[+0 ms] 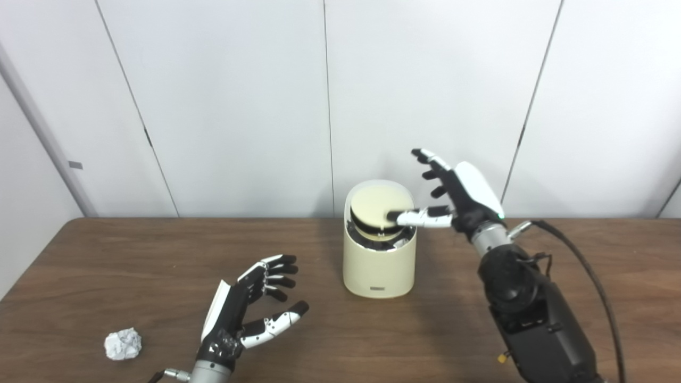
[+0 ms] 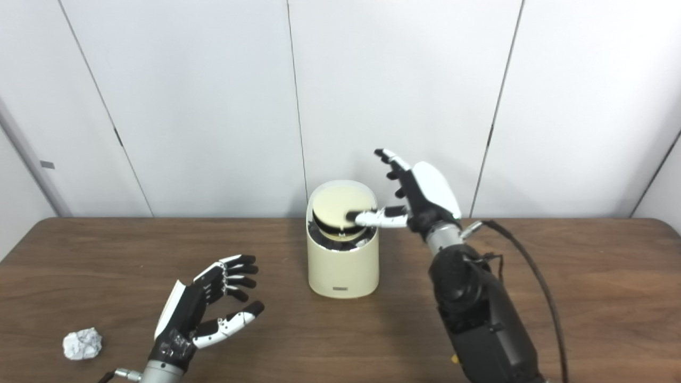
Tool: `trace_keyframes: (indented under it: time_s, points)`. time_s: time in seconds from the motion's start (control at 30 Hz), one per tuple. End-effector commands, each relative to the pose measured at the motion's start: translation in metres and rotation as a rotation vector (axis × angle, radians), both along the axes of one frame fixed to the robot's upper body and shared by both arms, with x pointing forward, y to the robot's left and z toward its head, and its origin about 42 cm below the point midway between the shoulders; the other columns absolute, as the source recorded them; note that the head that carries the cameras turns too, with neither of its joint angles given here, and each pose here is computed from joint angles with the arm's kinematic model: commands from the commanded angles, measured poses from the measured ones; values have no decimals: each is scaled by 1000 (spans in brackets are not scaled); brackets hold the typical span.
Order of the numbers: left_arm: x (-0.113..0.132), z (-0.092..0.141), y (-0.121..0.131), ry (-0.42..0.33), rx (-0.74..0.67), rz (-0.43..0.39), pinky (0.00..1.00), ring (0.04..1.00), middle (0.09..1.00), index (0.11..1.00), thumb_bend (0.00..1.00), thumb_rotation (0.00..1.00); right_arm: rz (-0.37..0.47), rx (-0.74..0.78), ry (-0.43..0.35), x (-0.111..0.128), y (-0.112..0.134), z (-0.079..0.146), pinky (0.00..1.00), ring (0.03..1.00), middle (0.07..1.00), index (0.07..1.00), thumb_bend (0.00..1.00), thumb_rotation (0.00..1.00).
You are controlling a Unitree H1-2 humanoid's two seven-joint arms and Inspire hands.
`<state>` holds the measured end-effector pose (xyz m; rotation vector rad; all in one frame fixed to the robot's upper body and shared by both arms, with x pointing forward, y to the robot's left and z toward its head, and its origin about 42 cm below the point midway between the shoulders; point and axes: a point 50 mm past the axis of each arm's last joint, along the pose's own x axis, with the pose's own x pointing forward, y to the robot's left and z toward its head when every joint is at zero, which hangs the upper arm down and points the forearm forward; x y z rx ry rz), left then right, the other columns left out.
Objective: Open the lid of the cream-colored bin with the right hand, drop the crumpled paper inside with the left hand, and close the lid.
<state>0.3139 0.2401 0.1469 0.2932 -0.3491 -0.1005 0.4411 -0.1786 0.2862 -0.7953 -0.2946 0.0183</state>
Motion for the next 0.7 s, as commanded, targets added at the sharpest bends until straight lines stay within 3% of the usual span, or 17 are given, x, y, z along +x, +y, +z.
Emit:
trace_keyframes:
  time_s: [0.0,0.07,0.3,0.43,0.67]
  points:
    - [3,18,1,-74,0,-8,557,664,741,773,639,185,17,72,-106,-3,-3,24,632,788,875,897,630,476]
    - [3,18,1,-75,-1,-9,555,663,741,773,639,181,25,125,-124,-6,-10,23,643,801,876,887,632,445]
    - [4,18,1,-79,-7,-11,549,658,739,775,644,180,5,155,-141,-27,-41,-5,567,752,885,877,681,530]
    - [5,20,1,-86,-2,-6,544,655,734,772,642,180,9,181,-122,-44,-56,-31,619,801,938,884,730,526]
    - [6,21,1,-95,-9,-3,553,654,733,767,643,173,12,210,-66,-71,-71,-72,670,815,876,902,798,528]
